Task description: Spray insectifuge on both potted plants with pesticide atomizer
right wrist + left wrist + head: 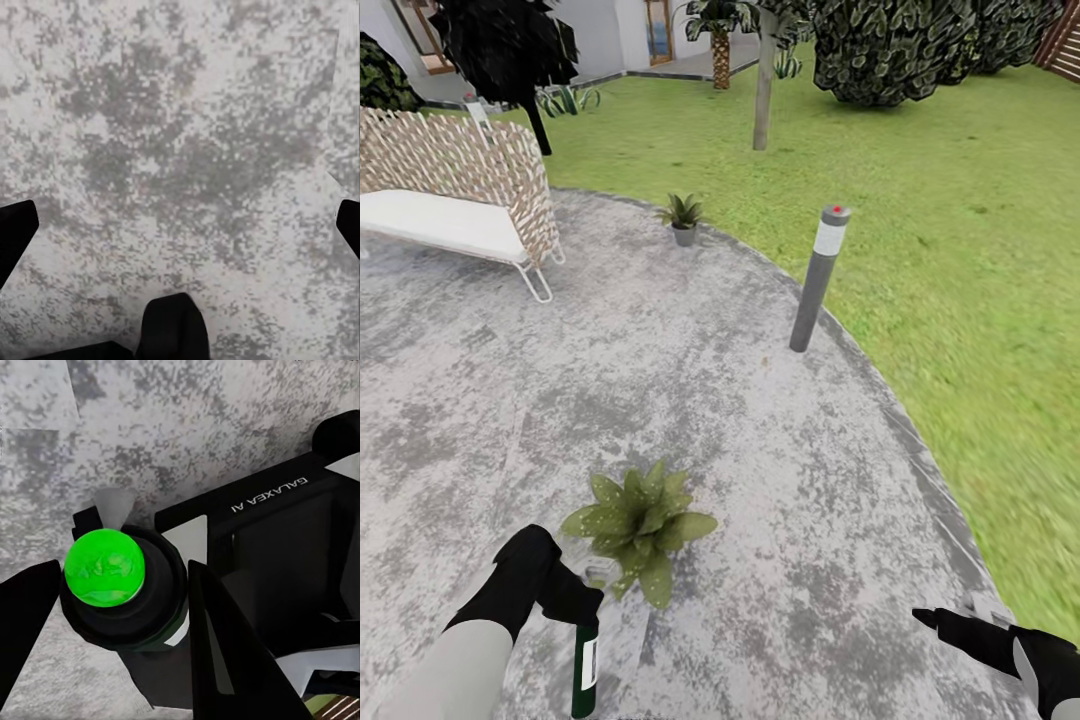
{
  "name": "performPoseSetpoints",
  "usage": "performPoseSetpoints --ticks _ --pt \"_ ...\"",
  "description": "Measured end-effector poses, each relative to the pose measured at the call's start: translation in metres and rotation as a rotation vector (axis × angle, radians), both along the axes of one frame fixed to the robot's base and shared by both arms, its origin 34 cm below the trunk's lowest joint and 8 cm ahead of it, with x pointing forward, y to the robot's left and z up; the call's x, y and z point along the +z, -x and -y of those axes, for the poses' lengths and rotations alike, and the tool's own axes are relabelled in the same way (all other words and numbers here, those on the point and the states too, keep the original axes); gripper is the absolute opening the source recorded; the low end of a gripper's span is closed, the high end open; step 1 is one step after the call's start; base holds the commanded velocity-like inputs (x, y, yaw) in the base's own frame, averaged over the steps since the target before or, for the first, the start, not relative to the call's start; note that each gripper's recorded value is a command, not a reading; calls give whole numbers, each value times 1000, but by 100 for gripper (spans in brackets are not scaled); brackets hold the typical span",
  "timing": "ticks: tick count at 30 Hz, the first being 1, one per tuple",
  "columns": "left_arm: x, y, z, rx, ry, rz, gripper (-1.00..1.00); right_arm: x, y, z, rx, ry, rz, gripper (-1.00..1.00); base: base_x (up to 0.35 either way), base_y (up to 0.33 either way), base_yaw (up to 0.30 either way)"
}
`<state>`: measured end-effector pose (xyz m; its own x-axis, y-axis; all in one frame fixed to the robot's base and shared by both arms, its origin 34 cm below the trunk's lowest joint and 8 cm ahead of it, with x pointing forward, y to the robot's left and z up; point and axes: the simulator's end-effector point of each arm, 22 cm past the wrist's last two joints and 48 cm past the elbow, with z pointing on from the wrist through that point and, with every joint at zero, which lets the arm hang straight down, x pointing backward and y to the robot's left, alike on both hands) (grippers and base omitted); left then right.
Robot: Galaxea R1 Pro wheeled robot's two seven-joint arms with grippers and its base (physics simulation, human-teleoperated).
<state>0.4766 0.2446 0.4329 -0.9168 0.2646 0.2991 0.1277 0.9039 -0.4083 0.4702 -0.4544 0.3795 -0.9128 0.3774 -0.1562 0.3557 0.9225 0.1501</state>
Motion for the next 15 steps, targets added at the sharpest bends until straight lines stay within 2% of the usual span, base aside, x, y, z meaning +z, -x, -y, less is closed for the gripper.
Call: performPoseSetpoints --ticks 6,11,15 --pt "0 0 0 1 1 0 -100 0 0 0 0 0 0 100 0 -26 202" --pt "0 0 0 1 1 0 -100 0 0 0 1 -1 -1 100 0 -281 31" --pt "0 0 0 1 2 1 -100 0 0 0 0 0 -1 100 0 -336 172"
